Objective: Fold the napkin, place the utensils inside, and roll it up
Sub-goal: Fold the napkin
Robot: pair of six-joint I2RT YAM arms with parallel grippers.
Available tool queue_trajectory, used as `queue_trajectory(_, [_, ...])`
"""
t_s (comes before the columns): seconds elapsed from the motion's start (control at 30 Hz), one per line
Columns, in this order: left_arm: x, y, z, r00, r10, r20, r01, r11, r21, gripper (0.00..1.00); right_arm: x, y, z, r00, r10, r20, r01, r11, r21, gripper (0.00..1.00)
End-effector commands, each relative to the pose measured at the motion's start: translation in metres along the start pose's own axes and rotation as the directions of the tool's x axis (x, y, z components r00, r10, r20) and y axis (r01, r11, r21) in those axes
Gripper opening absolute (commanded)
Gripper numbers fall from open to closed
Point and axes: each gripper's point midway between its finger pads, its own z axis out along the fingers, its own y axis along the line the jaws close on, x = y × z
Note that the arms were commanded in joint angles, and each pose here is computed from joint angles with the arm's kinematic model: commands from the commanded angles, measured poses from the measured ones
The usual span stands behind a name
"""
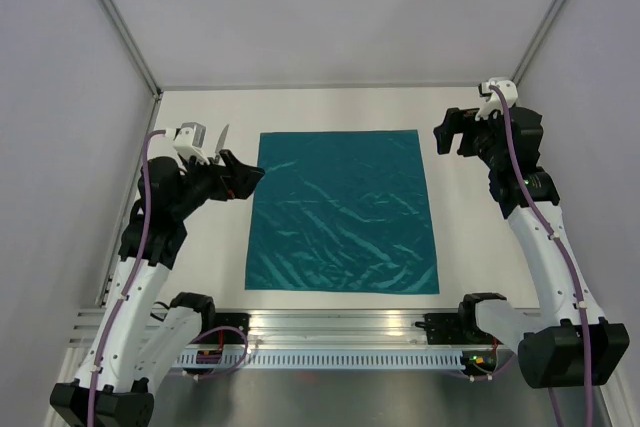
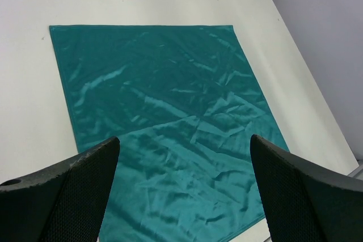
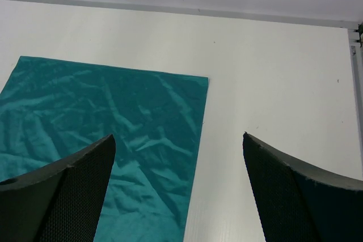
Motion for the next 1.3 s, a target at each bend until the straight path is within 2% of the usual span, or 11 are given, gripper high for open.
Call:
queue_trajectory(0.0, [-0.002, -0.009, 0.000, 1.000, -0.018, 0.001, 0.018, 0.999, 0.048, 1.00, -0.001, 0.005, -0.004, 1.000, -0.001, 0.007, 0.001, 1.000, -0.019, 0.98])
queue_trajectory(0.33, [-0.009, -0.018, 0.003, 1.000, 0.003, 0.010, -0.004, 0.998, 0.055, 1.00, 0.007, 0.008, 0.003, 0.999, -0.007, -0.045, 0.005, 0.999, -0.047, 0.98])
queue_trajectory(0.53, [0.010, -0.075, 0.041, 0.992, 0.116, -0.045, -0.112, 0.990, 0.083, 1.00, 0.015, 0.000, 0.017, 0.995, 0.006, -0.103, -0.008, 1.000, -0.015, 0.98])
queue_trajectory(0.57, [0.026, -0.100, 0.045, 0.986, 0.151, -0.075, -0.139, 0.980, 0.143, 1.00, 0.015, 0.000, 0.018, 0.994, 0.010, -0.109, -0.011, 1.000, -0.010, 0.98])
queue_trajectory(0.63, [0.044, -0.113, 0.071, 0.975, 0.198, -0.100, -0.187, 0.976, 0.108, 1.00, 0.015, -0.002, 0.020, 0.993, 0.017, -0.116, -0.017, 1.000, -0.001, 0.98])
queue_trajectory(0.77, [0.114, -0.180, 0.098, 0.926, 0.334, -0.175, -0.296, 0.932, 0.209, 0.98, 0.013, -0.006, 0.021, 0.994, 0.014, -0.105, -0.012, 1.000, 0.021, 0.98])
queue_trajectory(0.83, [0.162, -0.198, 0.108, 0.884, 0.408, -0.230, -0.359, 0.906, 0.225, 0.95, 0.017, -0.008, 0.023, 0.993, 0.015, -0.115, -0.011, 0.999, 0.030, 0.98])
queue_trajectory(0.9, [0.180, -0.220, 0.113, 0.867, 0.443, -0.228, -0.386, 0.887, 0.254, 0.93, 0.019, -0.011, 0.025, 0.993, 0.016, -0.121, -0.011, 0.999, 0.041, 0.98])
queue_trajectory(0.93, [0.212, -0.227, 0.115, 0.831, 0.492, -0.261, -0.425, 0.863, 0.272, 0.93, 0.021, -0.011, 0.025, 0.992, 0.017, -0.125, -0.012, 0.999, 0.043, 0.98])
queue_trajectory(1.03, [0.252, -0.257, 0.115, 0.793, 0.544, -0.274, -0.454, 0.827, 0.331, 0.89, 0.020, -0.013, 0.026, 0.992, 0.018, -0.122, -0.012, 0.999, 0.052, 0.98])
queue_trajectory(1.27, [0.311, -0.304, 0.112, 0.778, 0.571, -0.264, -0.432, 0.790, 0.435, 0.83, 0.020, -0.016, 0.027, 0.992, 0.019, -0.123, -0.010, 0.997, 0.074, 0.98])
